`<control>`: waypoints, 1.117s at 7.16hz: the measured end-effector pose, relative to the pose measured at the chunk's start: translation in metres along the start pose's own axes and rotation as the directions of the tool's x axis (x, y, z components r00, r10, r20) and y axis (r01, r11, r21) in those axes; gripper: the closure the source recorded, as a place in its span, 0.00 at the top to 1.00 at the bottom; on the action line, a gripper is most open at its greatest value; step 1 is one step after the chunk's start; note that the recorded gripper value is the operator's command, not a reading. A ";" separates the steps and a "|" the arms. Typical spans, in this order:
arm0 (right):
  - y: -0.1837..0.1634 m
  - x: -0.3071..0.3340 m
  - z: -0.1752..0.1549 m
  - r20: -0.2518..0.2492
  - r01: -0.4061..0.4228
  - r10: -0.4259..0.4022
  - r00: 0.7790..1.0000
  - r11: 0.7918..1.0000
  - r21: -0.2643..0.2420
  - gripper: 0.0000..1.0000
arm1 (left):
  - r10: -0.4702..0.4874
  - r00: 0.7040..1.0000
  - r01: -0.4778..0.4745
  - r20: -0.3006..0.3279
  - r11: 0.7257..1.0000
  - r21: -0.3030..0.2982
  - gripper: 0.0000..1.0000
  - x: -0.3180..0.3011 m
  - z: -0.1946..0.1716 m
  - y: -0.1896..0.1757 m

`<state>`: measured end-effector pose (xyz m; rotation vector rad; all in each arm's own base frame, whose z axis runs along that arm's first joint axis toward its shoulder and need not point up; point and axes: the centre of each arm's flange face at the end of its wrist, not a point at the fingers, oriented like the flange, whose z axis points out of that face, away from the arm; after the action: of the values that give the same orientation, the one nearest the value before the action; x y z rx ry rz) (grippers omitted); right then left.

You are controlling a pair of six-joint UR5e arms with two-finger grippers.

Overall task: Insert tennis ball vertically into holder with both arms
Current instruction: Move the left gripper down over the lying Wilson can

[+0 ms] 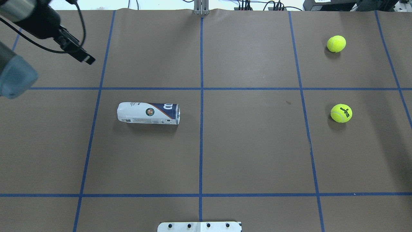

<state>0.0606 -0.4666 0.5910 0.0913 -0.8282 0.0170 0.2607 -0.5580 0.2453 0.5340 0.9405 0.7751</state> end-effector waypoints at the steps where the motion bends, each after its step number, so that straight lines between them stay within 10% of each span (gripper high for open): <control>1: -0.001 -0.001 0.000 -0.001 0.004 -0.004 1.000 1.000 0.001 0.99 | 0.093 0.996 -0.093 -0.002 0.996 -0.006 1.00 0.035 0.023 -0.024; 8: 0.002 0.001 0.003 0.005 -0.007 0.007 1.000 1.000 -0.007 0.99 | 0.478 0.877 -0.480 -0.050 0.874 -0.073 1.00 0.138 0.153 -0.108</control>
<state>0.0588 -0.4654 0.5933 0.0820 -0.8332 0.0205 0.4801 -0.5281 0.1750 0.6963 0.8052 1.2693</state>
